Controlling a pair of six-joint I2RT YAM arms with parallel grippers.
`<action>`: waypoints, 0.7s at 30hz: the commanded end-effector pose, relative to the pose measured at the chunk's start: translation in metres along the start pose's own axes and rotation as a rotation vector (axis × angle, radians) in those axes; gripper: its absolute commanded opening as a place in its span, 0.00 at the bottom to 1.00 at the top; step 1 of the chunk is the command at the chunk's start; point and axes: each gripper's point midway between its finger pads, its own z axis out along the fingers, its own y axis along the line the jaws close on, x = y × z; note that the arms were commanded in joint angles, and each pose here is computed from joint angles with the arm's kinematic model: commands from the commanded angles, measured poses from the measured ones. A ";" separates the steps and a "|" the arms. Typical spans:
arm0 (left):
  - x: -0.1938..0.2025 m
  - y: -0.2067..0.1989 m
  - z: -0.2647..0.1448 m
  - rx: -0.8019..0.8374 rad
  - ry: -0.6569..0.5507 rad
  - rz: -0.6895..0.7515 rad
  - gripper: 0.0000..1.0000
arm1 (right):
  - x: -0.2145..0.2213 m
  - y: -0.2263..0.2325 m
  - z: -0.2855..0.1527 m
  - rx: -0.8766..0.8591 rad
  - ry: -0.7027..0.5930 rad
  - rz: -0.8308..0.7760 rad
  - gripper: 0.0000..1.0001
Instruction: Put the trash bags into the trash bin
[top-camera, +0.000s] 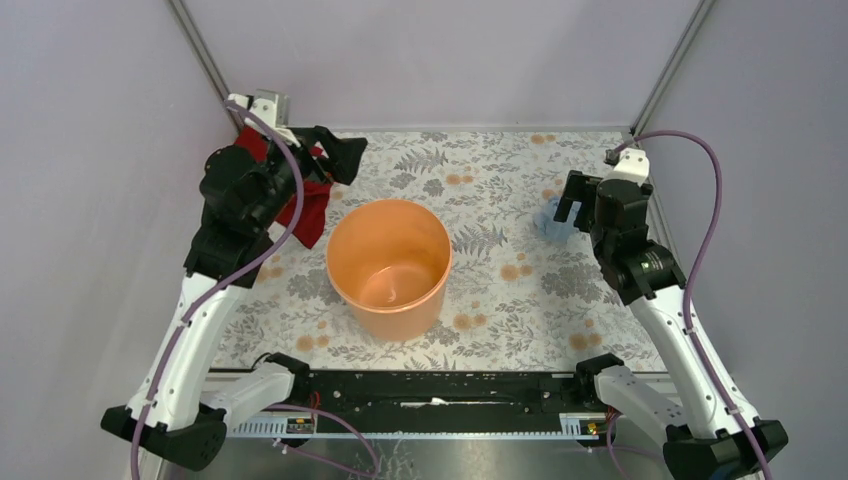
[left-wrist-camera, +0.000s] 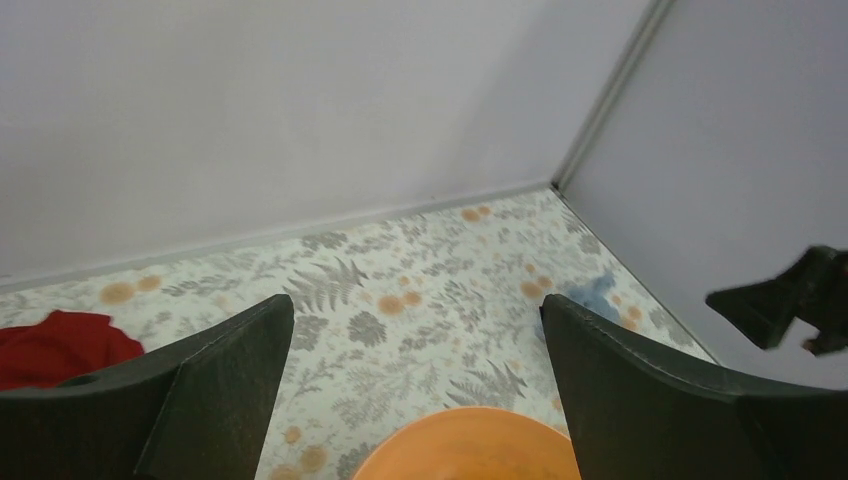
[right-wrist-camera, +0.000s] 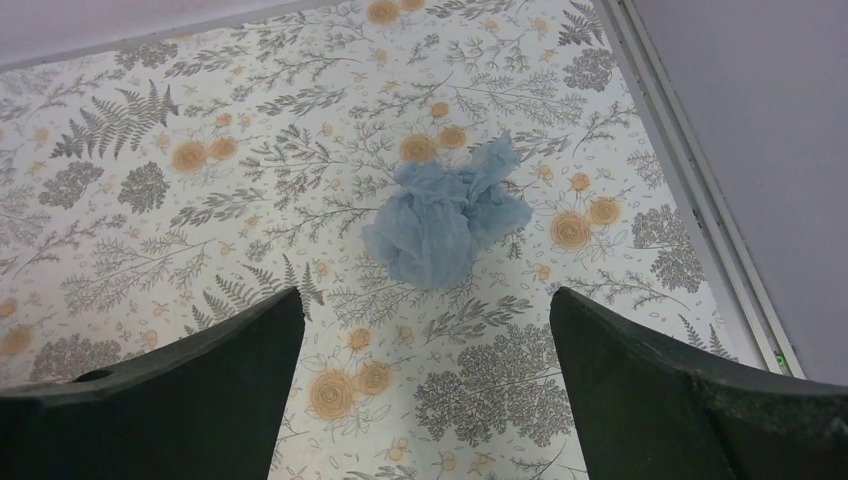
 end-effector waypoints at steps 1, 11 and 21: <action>-0.001 -0.033 0.009 0.168 0.014 -0.016 0.99 | -0.009 -0.005 0.008 0.066 -0.011 0.030 1.00; 0.031 -0.043 0.005 0.246 0.073 0.017 0.99 | 0.033 0.009 0.043 0.054 0.095 0.026 1.00; 0.036 -0.086 -0.002 0.423 0.180 -0.153 0.99 | 0.075 0.004 0.092 0.109 0.210 0.055 1.00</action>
